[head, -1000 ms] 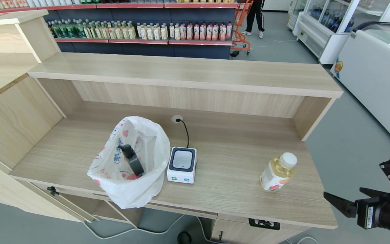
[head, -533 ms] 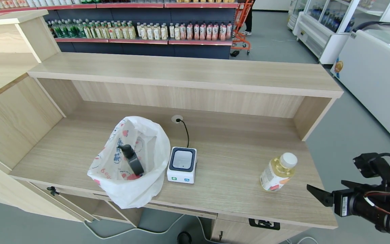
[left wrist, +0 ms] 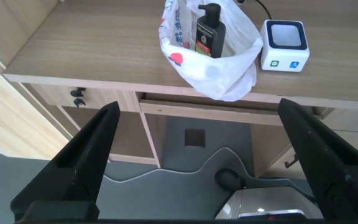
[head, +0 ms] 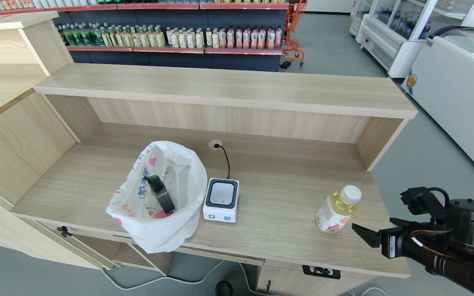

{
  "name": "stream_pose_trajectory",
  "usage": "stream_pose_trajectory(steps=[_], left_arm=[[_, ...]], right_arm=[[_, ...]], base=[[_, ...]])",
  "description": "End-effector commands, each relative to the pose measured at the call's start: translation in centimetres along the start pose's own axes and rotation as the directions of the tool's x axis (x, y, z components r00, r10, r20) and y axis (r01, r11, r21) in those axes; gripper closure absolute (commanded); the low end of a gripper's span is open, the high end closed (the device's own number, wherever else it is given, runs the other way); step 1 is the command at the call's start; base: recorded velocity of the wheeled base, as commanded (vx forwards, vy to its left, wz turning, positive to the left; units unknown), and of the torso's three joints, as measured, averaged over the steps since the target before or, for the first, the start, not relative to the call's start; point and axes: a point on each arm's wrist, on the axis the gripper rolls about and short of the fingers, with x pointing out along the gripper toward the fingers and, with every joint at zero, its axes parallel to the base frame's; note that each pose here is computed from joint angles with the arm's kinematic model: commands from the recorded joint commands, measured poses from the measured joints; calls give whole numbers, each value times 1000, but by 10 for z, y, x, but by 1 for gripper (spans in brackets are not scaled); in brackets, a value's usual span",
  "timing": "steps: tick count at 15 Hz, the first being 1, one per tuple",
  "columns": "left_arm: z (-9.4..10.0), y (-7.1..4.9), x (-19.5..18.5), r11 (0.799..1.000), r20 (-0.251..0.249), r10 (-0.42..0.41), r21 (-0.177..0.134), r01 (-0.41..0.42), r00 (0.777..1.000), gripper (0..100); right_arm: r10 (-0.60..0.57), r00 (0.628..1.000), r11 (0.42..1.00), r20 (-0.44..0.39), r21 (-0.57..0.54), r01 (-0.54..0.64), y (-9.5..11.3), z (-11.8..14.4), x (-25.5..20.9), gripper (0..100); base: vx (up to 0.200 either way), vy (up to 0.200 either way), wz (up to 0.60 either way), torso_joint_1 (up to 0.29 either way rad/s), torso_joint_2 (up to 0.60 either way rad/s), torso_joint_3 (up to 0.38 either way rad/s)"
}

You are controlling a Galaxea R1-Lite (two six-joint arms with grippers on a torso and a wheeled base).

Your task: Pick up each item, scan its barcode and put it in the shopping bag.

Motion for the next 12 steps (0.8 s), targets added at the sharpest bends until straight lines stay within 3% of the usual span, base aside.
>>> stream_pose_trajectory(steps=[1,12], left_arm=[[0,0,0,1000,2,0,0,0,1000,0],[0,0,0,1000,2,0,0,0,1000,0]], right_arm=[[20,1000,1000,-23,0,-20,5,-6,10,0],[72,992,997,108,-6,-72,16,-1,58,0]], base=[[0,0,0,0,0,0],[0,0,0,0,0,0]])
